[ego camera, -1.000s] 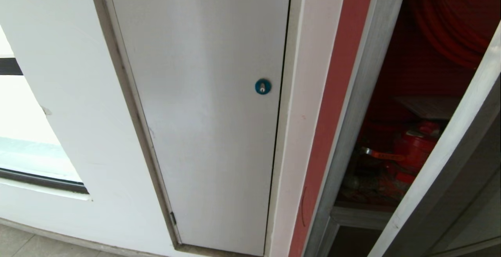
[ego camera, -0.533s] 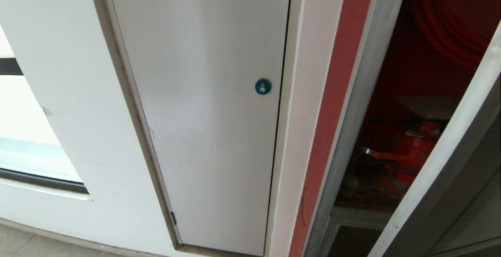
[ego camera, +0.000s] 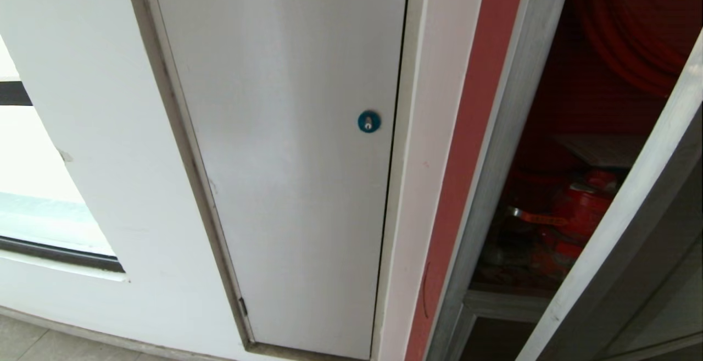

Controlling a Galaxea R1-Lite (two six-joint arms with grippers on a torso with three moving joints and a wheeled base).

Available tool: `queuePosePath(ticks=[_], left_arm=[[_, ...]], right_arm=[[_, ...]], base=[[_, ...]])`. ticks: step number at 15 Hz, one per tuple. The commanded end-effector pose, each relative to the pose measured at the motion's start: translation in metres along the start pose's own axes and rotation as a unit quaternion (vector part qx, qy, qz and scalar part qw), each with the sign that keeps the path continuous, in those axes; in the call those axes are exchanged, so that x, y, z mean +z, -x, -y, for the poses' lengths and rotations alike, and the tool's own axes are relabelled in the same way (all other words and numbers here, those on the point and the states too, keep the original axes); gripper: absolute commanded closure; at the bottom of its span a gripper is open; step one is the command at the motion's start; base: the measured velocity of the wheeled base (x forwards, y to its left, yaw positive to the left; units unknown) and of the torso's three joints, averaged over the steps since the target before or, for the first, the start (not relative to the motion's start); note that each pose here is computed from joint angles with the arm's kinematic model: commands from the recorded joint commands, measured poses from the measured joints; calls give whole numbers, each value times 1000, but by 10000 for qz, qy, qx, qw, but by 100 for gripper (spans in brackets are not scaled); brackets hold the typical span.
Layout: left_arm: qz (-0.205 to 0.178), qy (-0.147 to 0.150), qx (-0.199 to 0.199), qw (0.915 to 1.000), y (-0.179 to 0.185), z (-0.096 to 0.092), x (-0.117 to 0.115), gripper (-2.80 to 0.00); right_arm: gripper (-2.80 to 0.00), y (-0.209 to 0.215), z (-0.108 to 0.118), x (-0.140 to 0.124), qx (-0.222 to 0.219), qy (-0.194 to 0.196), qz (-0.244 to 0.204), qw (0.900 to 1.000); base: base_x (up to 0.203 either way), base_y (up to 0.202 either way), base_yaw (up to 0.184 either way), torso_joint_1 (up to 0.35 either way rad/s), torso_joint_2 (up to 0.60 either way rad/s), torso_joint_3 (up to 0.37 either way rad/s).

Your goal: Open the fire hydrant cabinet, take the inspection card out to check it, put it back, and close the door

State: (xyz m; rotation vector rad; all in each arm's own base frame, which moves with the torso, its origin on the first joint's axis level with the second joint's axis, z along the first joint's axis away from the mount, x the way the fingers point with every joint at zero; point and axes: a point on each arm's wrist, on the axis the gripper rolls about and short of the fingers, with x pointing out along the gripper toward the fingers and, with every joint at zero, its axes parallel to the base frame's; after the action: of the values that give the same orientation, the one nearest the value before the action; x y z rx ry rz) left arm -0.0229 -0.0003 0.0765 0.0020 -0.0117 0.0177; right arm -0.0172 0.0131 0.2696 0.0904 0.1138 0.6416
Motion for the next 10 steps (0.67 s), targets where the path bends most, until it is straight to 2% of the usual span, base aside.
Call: queuePosePath(ticks=[1,5,10], left_arm=[[-20,10,4,10000,0,0,-1,0],[-27,2,4,10000,0,0,-1,0],[-28,2,4,10000,0,0,-1,0]], right_arm=[[0,-40,26,29,170,-321,-435,9984],[0,-60,40,54,213,-242,-344,9989],[0,-71,49,64,-164,-82,-135,9997]], base=[[0,0,0,0,0,0],[0,0,0,0,0,0],[0,0,0,0,0,0]])
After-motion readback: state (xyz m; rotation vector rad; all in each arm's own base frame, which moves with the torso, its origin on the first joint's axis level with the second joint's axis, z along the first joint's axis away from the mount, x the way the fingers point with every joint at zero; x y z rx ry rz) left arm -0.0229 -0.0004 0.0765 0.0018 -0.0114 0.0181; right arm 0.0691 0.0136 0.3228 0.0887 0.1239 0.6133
